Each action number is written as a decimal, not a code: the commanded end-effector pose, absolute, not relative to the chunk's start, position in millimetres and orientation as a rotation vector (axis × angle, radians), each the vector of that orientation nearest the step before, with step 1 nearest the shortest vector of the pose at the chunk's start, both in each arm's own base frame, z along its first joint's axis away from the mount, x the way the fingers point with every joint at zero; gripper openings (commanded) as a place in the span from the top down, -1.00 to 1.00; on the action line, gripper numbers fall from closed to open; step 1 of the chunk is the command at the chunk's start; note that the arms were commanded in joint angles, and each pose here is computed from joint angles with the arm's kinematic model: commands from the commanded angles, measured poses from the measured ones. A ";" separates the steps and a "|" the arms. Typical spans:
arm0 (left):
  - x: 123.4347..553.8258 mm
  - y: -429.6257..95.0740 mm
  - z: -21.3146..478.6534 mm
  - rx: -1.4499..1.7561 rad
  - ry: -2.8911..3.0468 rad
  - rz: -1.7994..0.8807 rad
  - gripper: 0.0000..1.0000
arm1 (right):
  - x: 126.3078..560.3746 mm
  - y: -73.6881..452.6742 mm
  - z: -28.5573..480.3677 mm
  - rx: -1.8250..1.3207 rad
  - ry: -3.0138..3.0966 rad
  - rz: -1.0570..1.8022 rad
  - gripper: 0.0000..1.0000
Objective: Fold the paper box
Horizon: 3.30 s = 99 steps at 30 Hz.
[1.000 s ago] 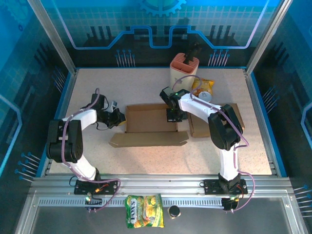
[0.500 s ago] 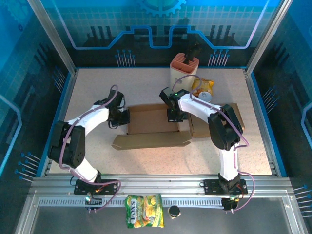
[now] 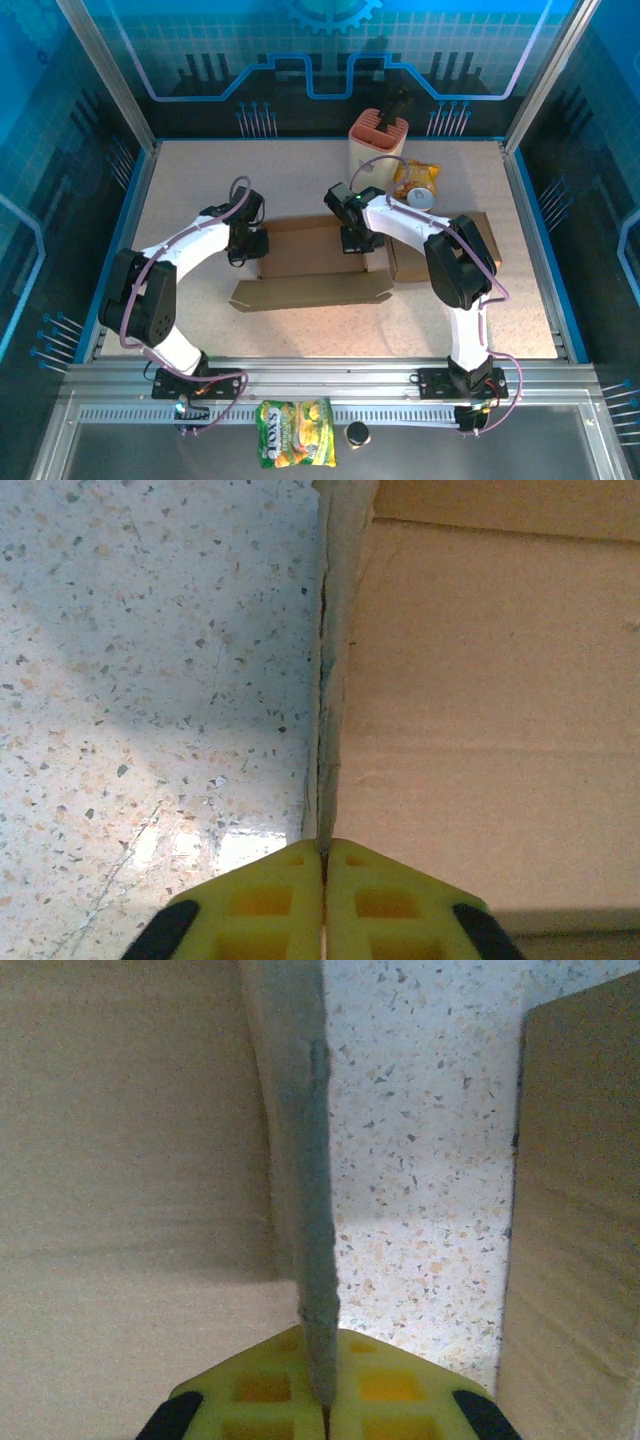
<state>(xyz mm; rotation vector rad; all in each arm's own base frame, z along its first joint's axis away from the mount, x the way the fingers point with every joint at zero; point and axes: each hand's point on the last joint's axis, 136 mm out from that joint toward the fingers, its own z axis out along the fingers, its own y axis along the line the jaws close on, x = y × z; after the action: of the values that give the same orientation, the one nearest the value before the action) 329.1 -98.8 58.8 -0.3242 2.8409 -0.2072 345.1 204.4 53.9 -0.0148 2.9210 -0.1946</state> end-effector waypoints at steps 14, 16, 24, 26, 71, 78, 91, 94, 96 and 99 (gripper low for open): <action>309.0 -106.8 47.7 -0.311 2.945 -0.198 0.73 | 345.9 201.9 57.2 0.028 2.911 -0.219 1.00; 313.2 -110.2 55.4 -0.314 2.931 -0.216 0.51 | 342.6 203.3 54.9 0.044 2.923 -0.221 1.00; 335.0 -124.2 99.2 -0.341 2.869 -0.341 -0.12 | 332.9 196.8 51.1 0.179 2.974 -0.232 1.00; 341.2 -124.0 111.1 -0.378 2.835 -0.389 -0.31 | 330.0 195.8 49.3 0.229 2.989 -0.220 1.00; 285.0 -101.0 131.3 -0.972 2.335 -1.018 0.04 | 251.6 306.0 49.6 1.889 2.881 0.051 1.00; 307.8 -113.8 116.6 -0.952 2.364 -1.091 0.04 | 247.8 324.7 49.8 1.833 2.927 0.162 0.52; 332.9 -103.6 128.0 -0.912 2.395 -0.970 0.04 | 312.8 310.5 141.9 1.087 2.845 0.501 -0.13; 339.7 -103.8 134.4 -0.884 2.396 -0.959 0.04 | 347.4 319.9 183.1 0.624 2.746 0.696 -0.13; 343.6 -104.1 138.4 -0.866 2.402 -0.951 0.04 | 357.6 335.4 214.8 0.314 2.661 0.846 -0.12; 348.1 -104.5 142.6 -0.845 2.413 -0.941 0.03 | 354.5 366.5 265.2 -0.099 2.506 1.079 -0.21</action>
<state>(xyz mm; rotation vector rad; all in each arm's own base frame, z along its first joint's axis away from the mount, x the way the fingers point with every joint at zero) 343.4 -107.5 136.2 -0.8853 2.3970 -0.9750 347.6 333.7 208.5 0.4970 2.7218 0.8945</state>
